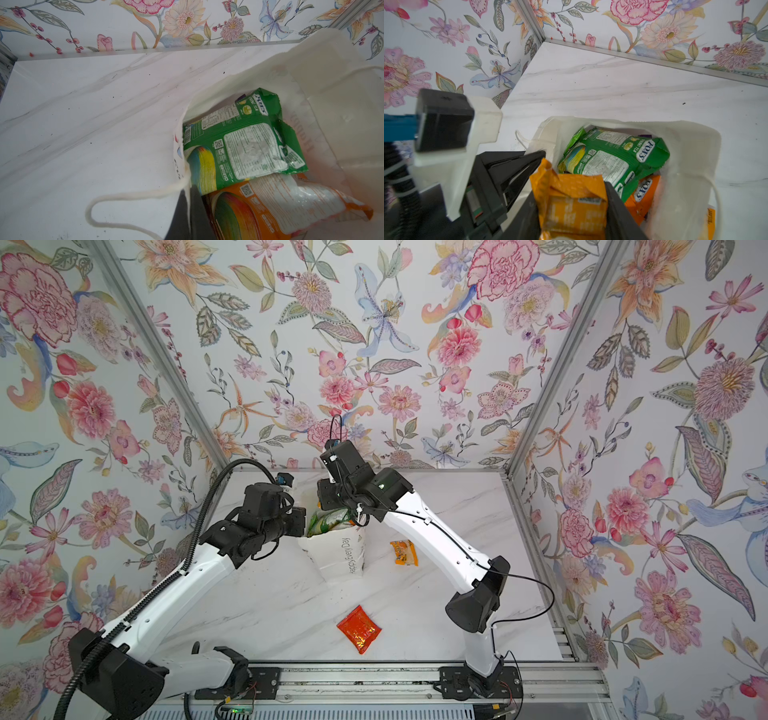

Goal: Place the snacks into the paper bag
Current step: 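Lower the orange-yellow packet into the paper bag and open the right gripper, then withdraw the right gripper from the bag toward the red snack packet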

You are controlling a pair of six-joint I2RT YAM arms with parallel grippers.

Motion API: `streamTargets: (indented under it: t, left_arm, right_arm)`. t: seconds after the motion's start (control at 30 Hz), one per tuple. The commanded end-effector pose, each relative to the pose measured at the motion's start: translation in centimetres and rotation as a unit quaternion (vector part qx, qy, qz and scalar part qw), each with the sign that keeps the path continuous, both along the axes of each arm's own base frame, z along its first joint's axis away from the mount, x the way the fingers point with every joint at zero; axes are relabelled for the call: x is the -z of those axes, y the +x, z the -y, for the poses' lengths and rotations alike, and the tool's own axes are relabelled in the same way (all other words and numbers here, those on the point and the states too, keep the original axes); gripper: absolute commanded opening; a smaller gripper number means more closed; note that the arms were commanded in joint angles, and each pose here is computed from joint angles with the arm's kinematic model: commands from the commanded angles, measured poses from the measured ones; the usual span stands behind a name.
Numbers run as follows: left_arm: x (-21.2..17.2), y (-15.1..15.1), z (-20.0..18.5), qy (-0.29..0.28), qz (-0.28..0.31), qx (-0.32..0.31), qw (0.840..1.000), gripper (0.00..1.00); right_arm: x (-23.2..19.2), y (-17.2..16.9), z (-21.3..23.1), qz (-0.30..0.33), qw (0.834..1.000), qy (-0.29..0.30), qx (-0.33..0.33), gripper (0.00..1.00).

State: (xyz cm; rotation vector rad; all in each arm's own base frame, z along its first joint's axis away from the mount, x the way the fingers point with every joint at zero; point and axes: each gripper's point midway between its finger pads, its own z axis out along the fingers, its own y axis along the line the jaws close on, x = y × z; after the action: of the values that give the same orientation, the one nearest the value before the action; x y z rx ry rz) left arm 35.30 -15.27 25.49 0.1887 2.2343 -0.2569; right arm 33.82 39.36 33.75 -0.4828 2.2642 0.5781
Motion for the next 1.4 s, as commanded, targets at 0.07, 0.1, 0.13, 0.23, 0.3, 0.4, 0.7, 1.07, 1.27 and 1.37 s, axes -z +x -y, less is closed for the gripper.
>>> streamTargets:
  t: [0.07, 0.1, 0.13, 0.23, 0.3, 0.4, 0.7, 1.07, 1.27, 1.37]
  left_arm:
    - [-3.2, 1.2, -0.5, -0.008, 0.055, -0.009, 0.998, 0.0]
    - [-3.2, 1.2, -0.5, -0.009, 0.055, -0.009, 0.998, 0.0]
    - [-3.1, 1.2, -0.5, -0.008, 0.054, -0.008, 0.998, 0.0]
    - [-3.2, 1.2, -0.5, -0.009, 0.056, -0.008, 0.998, 0.0]
    - [-3.2, 1.2, -0.5, -0.009, 0.056, -0.009, 0.998, 0.0]
    - [-3.2, 1.2, -0.5, -0.009, 0.055, -0.008, 0.998, 0.0]
    - [-3.3, 1.2, -0.5, -0.009, 0.057, -0.009, 0.998, 0.0]
    - [-3.3, 1.1, -0.6, -0.01, 0.057, -0.01, 0.998, 0.0]
    - [-3.4, 1.1, -0.6, -0.009, 0.058, -0.011, 0.998, 0.0]
    - [-3.3, 1.2, -0.6, -0.009, 0.058, -0.011, 0.998, 0.0]
  right_arm:
    - [1.3, 0.1, 0.3, -0.002, 0.999, -0.048, -0.006, 0.4]
    - [1.8, 0.2, 0.2, -0.004, 0.998, -0.055, -0.008, 0.4]
    - [2.1, 0.1, 0.1, -0.004, 0.998, -0.06, -0.01, 0.4]
    - [3.1, 0.0, -0.5, -0.013, 0.997, -0.068, -0.019, 0.4]
    - [3.6, -0.3, -1.0, -0.021, 0.997, -0.068, -0.031, 0.41]
    - [4.0, -0.5, -1.5, -0.024, 0.996, -0.07, -0.042, 0.42]
    - [3.8, -0.7, -1.7, -0.024, 0.996, -0.066, -0.046, 0.57]
    - [0.8, -1.6, -0.9, -0.004, 0.998, -0.043, -0.047, 0.67]
    - [-2.3, -2.3, 1.1, 0.021, 0.999, -0.026, -0.032, 0.67]
    - [-3.7, -2.8, 2.3, 0.034, 0.999, -0.022, -0.022, 0.67]
